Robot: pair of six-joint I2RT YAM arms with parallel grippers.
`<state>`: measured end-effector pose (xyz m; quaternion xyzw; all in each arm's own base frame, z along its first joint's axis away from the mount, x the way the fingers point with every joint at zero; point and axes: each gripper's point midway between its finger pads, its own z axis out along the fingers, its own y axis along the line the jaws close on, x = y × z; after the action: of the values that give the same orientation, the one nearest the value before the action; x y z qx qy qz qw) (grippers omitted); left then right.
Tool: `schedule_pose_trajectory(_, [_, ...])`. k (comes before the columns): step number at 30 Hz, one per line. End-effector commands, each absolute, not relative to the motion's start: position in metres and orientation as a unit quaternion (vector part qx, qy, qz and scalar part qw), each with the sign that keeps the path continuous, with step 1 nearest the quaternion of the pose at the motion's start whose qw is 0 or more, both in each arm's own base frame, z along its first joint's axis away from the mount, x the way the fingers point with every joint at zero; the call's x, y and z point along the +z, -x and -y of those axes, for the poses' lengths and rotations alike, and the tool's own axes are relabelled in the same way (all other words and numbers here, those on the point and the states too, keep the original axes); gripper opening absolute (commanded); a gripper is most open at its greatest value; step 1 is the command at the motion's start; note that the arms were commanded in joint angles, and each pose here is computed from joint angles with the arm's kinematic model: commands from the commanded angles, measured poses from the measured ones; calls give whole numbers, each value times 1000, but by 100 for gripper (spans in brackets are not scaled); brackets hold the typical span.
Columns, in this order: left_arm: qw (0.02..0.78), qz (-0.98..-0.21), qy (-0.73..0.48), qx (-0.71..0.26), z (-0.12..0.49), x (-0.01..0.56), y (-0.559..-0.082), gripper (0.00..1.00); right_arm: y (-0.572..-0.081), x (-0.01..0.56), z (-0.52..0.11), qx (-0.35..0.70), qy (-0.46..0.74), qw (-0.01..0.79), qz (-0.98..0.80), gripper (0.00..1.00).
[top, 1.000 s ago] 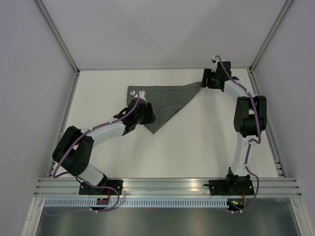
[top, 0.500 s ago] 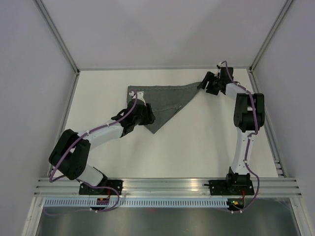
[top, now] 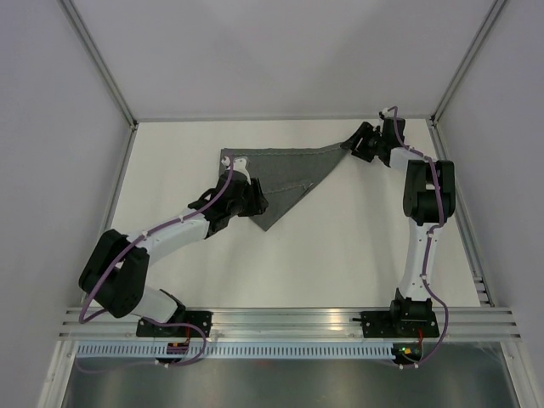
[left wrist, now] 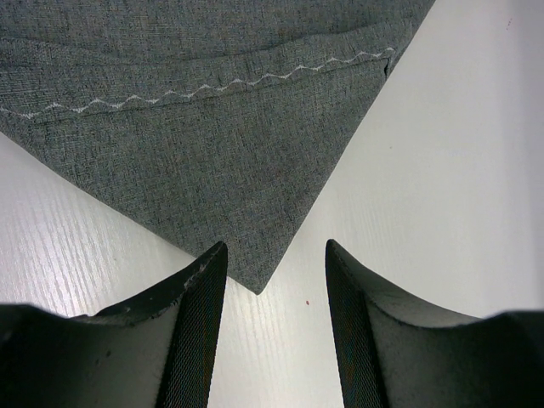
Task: Fold the napkin, place the utensils inside, and roll it up
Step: Fold the napkin
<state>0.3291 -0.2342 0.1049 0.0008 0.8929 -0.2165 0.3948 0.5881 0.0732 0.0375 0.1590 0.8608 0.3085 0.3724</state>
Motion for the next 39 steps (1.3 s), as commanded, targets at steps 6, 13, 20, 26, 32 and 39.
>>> schedule_pose_trajectory(6, [389,-891,3,-234,244,110,-331,55,-586,21,-75,328,-173,368,-853,50])
schedule_pose_trajectory(13, [381,-894,3,-233,246,101,-332,55,-592,39,-76,334,-153,396,-841,24])
schedule_pose_trajectory(20, [378,-896,3,-234,247,99,-332,55,-599,88,-78,342,-109,452,-817,9])
schedule_pose_trajectory(26, [374,-897,0,-237,251,98,-334,55,-595,129,-86,338,-62,494,-798,7])
schedule_pose_trajectory(32, [375,-895,3,-241,251,100,-333,55,-575,157,-109,332,1,517,-789,6])
schedule_pose_trajectory(39, [390,-882,16,-263,250,128,-327,55,-530,165,-184,320,125,510,-789,6])
